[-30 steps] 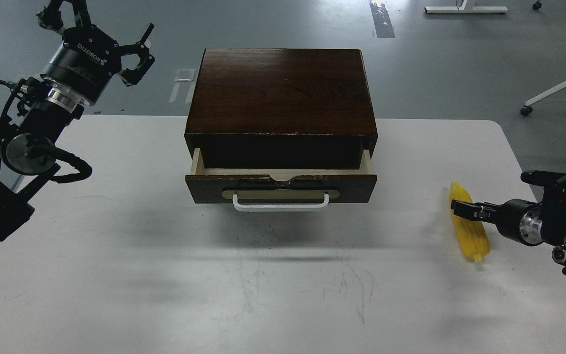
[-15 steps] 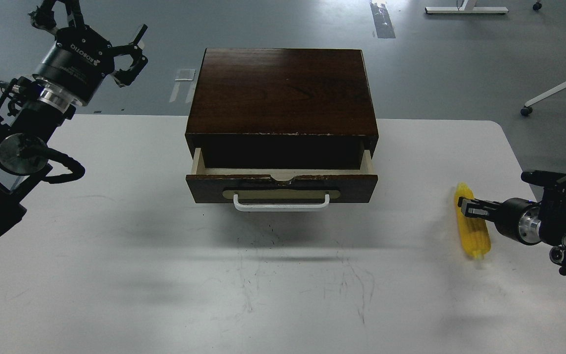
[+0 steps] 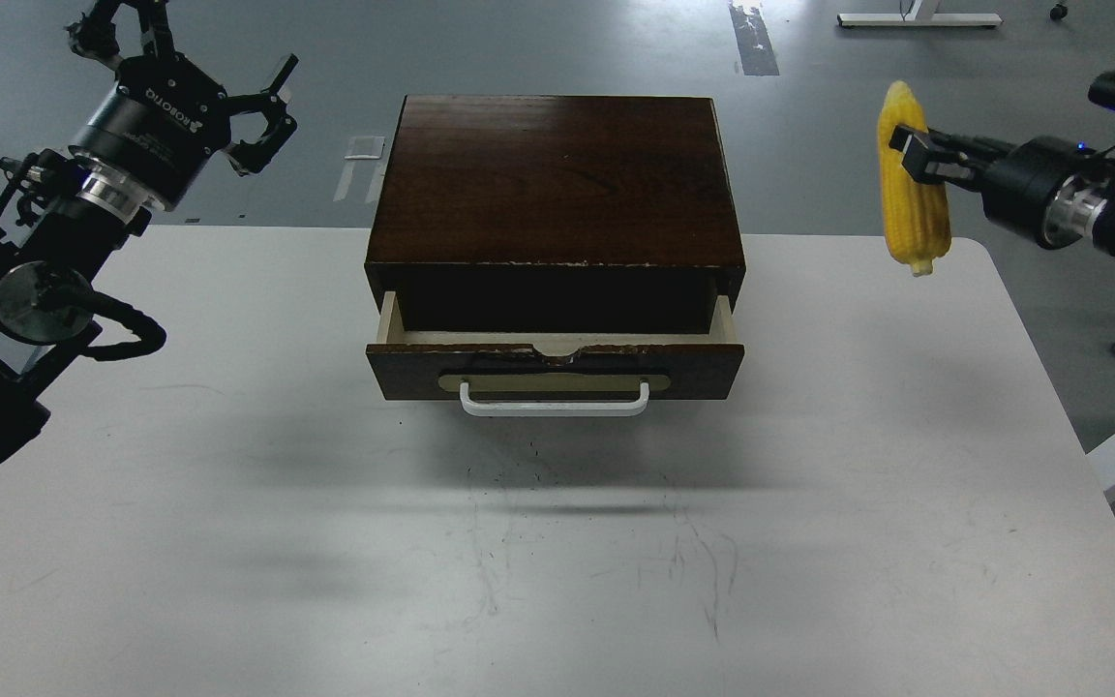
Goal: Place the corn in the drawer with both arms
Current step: 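Lift the corn with the right gripper and carry it over the drawer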
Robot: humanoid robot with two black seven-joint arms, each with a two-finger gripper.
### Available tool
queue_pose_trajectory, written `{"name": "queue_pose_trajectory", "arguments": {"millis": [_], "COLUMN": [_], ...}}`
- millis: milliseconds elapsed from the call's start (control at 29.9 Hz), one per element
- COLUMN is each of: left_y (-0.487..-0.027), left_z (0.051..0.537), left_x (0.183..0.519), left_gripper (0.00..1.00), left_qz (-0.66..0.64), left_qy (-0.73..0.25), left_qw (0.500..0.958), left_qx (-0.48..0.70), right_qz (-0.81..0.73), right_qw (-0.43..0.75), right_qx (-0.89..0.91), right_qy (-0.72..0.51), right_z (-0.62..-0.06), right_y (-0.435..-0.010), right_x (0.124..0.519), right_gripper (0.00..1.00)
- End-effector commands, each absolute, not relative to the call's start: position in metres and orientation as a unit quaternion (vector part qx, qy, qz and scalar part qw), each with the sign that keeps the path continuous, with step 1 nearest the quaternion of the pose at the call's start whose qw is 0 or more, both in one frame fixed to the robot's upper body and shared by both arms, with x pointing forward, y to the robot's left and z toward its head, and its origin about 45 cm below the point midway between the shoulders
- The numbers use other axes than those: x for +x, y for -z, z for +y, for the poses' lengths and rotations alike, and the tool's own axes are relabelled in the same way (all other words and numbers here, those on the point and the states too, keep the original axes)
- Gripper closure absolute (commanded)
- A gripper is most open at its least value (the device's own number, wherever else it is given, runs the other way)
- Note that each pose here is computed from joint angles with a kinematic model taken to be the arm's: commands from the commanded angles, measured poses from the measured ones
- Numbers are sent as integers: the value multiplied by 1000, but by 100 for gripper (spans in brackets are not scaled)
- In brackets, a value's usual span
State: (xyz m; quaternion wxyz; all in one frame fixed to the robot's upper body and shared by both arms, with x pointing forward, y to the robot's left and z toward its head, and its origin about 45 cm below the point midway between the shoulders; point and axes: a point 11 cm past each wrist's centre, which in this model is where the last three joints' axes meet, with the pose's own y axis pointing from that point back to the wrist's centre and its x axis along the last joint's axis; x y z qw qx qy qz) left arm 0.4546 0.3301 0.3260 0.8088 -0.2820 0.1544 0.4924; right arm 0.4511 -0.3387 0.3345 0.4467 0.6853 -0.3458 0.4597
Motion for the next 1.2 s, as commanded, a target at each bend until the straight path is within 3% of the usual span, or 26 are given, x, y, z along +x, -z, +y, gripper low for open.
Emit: {"name": "queue_pose_trajectory", "arguments": {"millis": [0,134,334,735,936,1036,1103,1169], "left_y": [-327,-327,-328,-334,-336,-336,-336,-337], "left_z": [330,330,330,343,348,350,350,350], "left_x": [455,455,455,454,453,452,452,453], "left_gripper": [2,2,2,2,2,2,2,2], "left_qz": [153,153,152,141,137,136,136,135], "left_qy": [-492,-492,-492,-501,-504,-506,-506,-506], "left_qw": [809,810,810,808,807,806,807,807], "left_qx": [-282,-282,-281,-277,-275,-274,-274,-274], "right_qz": [-288,-179,-35,130,183,191,191,191], "right_qw": [430,378,341,304,314,313,315,313], "right_qx": [646,626,564,505,476,471,470,472], "right_qy": [-561,-658,-752,-797,-801,-802,-802,-801], "right_z": [-297,-203,-146,-96,-103,-102,-103,-103], "right_y": [-381,-394,-383,-332,-306,-301,-301,-300], "right_x": [457,447,428,398,392,391,392,391], "right_gripper": [99,99,99,99,99,94,75,67]}}
